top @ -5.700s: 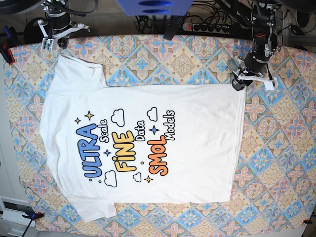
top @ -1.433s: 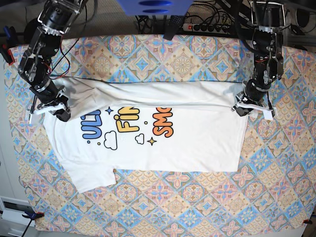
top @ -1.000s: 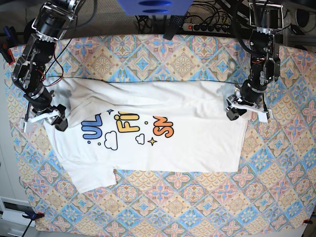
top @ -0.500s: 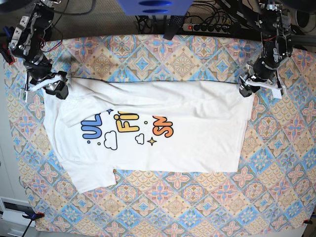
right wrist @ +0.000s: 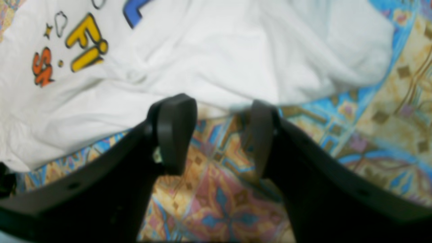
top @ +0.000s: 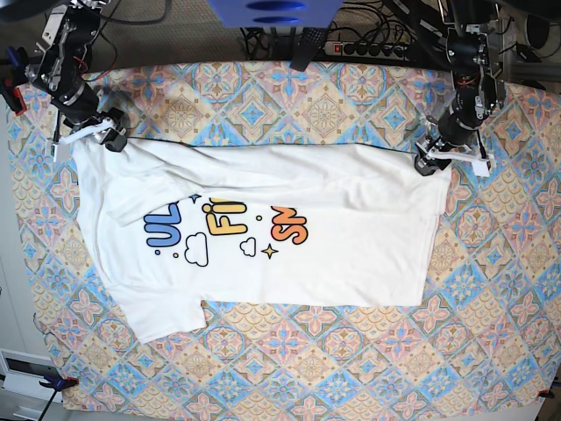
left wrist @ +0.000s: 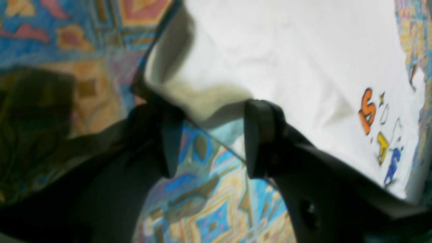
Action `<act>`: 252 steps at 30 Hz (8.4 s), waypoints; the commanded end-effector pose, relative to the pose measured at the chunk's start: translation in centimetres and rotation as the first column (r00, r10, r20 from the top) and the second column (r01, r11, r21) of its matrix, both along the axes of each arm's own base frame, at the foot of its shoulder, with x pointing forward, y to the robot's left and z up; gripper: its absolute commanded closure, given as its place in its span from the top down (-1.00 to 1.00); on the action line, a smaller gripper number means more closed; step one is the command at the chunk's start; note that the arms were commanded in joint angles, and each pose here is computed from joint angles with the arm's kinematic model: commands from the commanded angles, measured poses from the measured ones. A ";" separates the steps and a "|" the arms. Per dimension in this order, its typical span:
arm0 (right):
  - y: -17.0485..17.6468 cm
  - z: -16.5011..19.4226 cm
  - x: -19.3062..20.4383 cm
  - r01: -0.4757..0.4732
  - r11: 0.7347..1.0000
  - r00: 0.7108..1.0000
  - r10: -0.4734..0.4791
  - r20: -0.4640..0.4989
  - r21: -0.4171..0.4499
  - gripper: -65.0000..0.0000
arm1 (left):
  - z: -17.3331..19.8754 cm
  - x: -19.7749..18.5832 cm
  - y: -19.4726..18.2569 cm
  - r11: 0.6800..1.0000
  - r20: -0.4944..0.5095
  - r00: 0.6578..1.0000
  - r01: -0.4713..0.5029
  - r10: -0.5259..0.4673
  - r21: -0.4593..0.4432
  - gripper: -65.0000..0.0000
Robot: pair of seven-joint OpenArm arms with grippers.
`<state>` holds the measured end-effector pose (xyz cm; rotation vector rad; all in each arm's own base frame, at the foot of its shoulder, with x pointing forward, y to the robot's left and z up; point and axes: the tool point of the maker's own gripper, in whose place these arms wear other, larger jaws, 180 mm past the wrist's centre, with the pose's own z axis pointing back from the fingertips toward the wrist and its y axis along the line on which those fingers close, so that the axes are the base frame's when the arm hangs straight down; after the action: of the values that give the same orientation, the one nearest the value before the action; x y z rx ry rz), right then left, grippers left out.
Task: Fold the T-shirt properly
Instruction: 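Drag the shirt further toward the robot, then release both grippers, then move both grippers to the shirt's side edges and grasp the fabric, then fold the grasped fabric up over the shirt toward the collar, release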
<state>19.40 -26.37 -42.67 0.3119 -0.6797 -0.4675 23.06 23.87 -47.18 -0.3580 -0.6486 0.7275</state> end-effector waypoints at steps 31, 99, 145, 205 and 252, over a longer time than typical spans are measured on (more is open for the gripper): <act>-3.7 -4.3 3.2 0.241 0.962 0.970 -0.245 0.009 0.128 -0.01 | -0.8 -0.3 0.0 1.000 -0.033 0.999 0.000 0.000 -0.007 -1.00; -11.7 1.5 -10.5 0.323 0.929 0.943 -0.333 -0.024 -0.183 -0.07 | 6.9 -8.8 2.4 0.980 -0.052 0.992 0.124 -0.117 0.156 0.46; -5.7 6.8 8.5 -0.027 0.928 0.982 0.094 0.161 -0.373 -0.07 | 0.6 13.8 -1.4 0.936 -0.044 0.964 0.264 -0.261 0.235 0.46; -8.1 -2.2 19.5 -0.194 0.894 0.977 0.213 0.003 -0.404 -0.98 | 4.0 11.8 -3.9 0.873 0.086 0.898 0.393 -0.432 0.288 -1.00; -8.7 2.8 1.0 -0.379 0.793 0.922 0.366 -0.124 -0.477 -0.21 | 4.3 -4.5 -2.3 0.820 -0.061 0.880 0.463 -0.472 0.336 -0.52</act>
<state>19.42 -34.27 -41.27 -0.0285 -0.6283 0.0847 18.01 21.31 -43.58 -0.1928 -0.6317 0.1382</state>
